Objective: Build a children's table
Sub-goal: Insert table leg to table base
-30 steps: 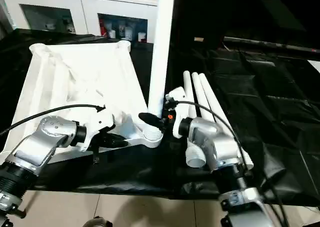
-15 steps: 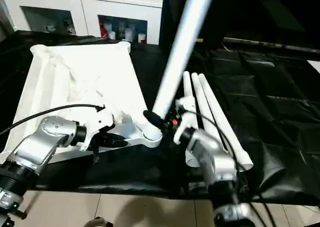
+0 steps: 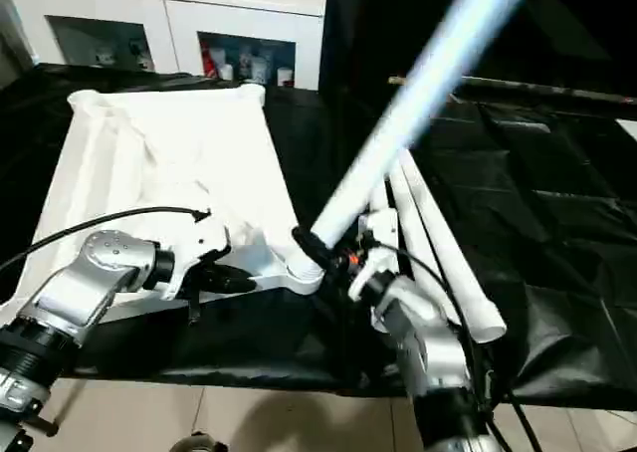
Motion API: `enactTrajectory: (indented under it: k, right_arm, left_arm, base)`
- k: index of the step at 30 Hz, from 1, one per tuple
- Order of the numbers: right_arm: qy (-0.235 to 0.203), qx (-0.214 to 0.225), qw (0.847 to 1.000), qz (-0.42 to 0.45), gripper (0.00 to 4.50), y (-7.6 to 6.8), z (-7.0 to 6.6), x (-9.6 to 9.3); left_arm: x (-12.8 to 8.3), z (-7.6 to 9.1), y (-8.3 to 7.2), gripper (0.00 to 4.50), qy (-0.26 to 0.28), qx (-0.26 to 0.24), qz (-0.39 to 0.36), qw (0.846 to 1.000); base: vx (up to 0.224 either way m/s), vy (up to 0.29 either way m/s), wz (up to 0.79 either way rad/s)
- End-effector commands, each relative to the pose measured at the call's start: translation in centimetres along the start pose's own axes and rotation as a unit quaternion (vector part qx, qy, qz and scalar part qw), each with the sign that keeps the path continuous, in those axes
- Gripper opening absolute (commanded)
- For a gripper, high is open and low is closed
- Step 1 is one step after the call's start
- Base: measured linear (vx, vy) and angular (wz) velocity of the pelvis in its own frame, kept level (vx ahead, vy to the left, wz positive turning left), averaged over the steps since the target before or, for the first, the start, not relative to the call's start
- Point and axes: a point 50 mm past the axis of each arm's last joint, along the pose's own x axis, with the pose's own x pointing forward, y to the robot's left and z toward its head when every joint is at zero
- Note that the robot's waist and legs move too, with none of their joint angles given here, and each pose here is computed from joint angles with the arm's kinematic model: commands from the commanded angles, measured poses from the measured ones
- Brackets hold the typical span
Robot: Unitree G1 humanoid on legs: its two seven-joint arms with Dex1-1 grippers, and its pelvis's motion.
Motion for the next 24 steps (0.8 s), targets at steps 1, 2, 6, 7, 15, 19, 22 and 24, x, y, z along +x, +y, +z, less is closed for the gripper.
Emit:
enactTrajectory:
  k: [1, 2, 6, 7, 15, 19, 22, 24]
  right_arm:
    - [0.087, 0.000, 0.996, -0.016, 1.91, -0.3, -2.6, -1.6]
    - [0.087, -0.001, 0.996, -0.014, 1.91, -0.3, -2.6, -1.5]
    - [0.103, -0.027, 0.994, 0.015, 1.91, 0.1, -1.7, -0.8]
    - [0.107, -0.031, 0.993, 0.024, 1.91, 0.2, -1.5, -0.5]
    - [0.156, -0.029, 0.984, 0.086, 1.91, -0.1, -0.5, 1.2]
    - [0.199, -0.024, 0.972, 0.125, 1.91, -0.4, -0.9, 1.1]
    - [0.226, -0.026, 0.963, 0.146, 1.91, -0.7, -1.3, 0.7]
    - [0.239, -0.024, 0.958, 0.159, 1.91, -0.8, -1.7, 0.3]
  left_arm:
    - [-1.6, 1.5, 1.5, 0.00, -0.011, 0.024, 0.050, 0.998]
    - [-1.6, 1.5, 1.5, 0.00, -0.010, 0.024, 0.050, 0.998]
    - [-1.5, 1.3, 1.4, 0.00, -0.005, 0.027, 0.051, 0.998]
    - [-1.5, 1.2, 1.3, 0.00, -0.004, 0.028, 0.050, 0.998]
    - [-1.6, 0.6, 0.5, 0.00, 0.013, 0.040, 0.031, 0.999]
    - [-1.6, 0.6, 0.3, 0.00, 0.016, 0.043, 0.019, 0.999]
    - [-1.5, 0.7, 0.2, 0.00, 0.019, 0.049, 0.014, 0.999]
    - [-1.4, 0.7, 0.2, 0.00, 0.022, 0.057, 0.010, 0.998]
  base:
    - [0.000, 0.000, 0.00]
    - [0.000, 0.000, 0.00]
    - [0.000, 0.000, 0.00]
    - [0.000, 0.000, 0.00]
    - [0.000, 0.000, 0.00]
    - [0.000, 0.000, 0.00]
    - [0.000, 0.000, 0.00]
    - [0.000, 0.000, 0.00]
